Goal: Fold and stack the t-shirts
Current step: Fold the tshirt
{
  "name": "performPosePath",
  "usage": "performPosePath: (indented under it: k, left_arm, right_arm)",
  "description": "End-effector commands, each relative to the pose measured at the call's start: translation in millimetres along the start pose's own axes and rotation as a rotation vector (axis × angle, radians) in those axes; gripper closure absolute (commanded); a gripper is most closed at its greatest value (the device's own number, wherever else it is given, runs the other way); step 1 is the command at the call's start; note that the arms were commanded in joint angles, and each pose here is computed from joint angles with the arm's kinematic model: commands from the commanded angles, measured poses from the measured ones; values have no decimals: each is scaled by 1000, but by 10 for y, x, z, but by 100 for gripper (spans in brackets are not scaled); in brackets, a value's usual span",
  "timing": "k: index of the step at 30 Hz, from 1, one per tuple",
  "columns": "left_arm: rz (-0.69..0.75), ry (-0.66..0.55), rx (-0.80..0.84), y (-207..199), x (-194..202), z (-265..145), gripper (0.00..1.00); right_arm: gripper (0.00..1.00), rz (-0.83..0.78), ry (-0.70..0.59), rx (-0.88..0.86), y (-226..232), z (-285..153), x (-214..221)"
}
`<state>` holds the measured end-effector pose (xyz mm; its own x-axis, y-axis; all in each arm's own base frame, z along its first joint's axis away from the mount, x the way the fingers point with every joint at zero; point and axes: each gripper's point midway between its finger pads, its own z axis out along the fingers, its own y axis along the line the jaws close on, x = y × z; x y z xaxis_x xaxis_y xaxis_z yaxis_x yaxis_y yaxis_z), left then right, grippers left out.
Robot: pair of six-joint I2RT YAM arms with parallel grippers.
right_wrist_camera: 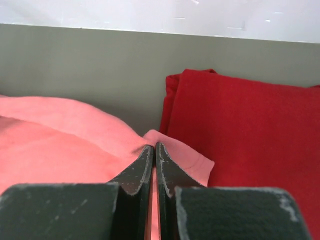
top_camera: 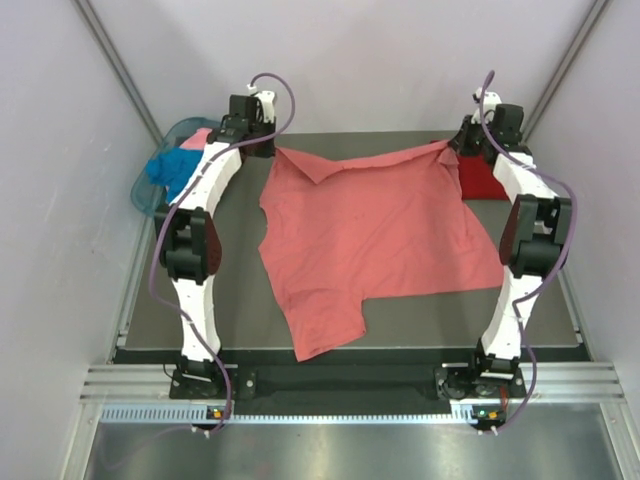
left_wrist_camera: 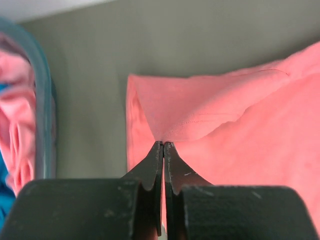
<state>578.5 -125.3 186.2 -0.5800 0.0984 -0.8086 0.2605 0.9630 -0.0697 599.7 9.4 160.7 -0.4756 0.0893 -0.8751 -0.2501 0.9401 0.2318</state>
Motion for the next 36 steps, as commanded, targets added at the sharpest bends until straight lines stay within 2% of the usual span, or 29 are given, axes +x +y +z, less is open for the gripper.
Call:
performPosePath:
  k: [1,7,12,17,18,23,25,26,28,29,30,31,33,34,36]
  left_arm:
    - [-48,16,14,-71,-77,-480,100]
    - [-143,144,29,-168,214,-678,100]
    - [-266,295,90,-383,784,-823,100]
    - [-340,338,107,-556,1207,-1010,100]
    - [-350,368,110,-589,1399,-999,100]
    - [-361,455,94,-757,1816,-1081,100]
    - [-363,485,59,-715,1972,-1098,94]
    - [-362,493,41,-688,2022,-1117,84]
    - [-350,497,11,-634,2038,-1155,78]
    - [-341,480,1,-613,1970,-1184,76]
    - [-335,465,-19,-571,1917,-1198,72]
    - [-327,441,-67,-484,1847,-1233,70]
    - [-319,385,-121,-368,1680,-1235,65]
    - [-312,351,-208,-199,1631,-1223,64]
    - [-333,344,-218,-136,1630,-1188,64]
  right_arm:
    - [99,-105,-97,24,40,-351,-432]
    - [99,-60,10,22,90,-474,-151]
    - [99,-74,60,35,160,-623,-9]
    - [96,-51,184,82,117,-747,294]
    - [96,-43,201,91,105,-762,351]
    - [95,0,238,91,147,-836,541]
    - [94,6,247,93,157,-863,566]
    - [90,13,257,95,160,-874,587]
    - [79,24,267,116,147,-917,573]
    - [69,47,273,133,149,-941,573]
    - [66,64,294,150,153,-1002,599]
    - [59,123,284,190,162,-1079,555]
    - [56,193,299,291,120,-1279,626]
    - [53,270,293,327,139,-1343,667]
    - [50,325,313,365,174,-1496,893]
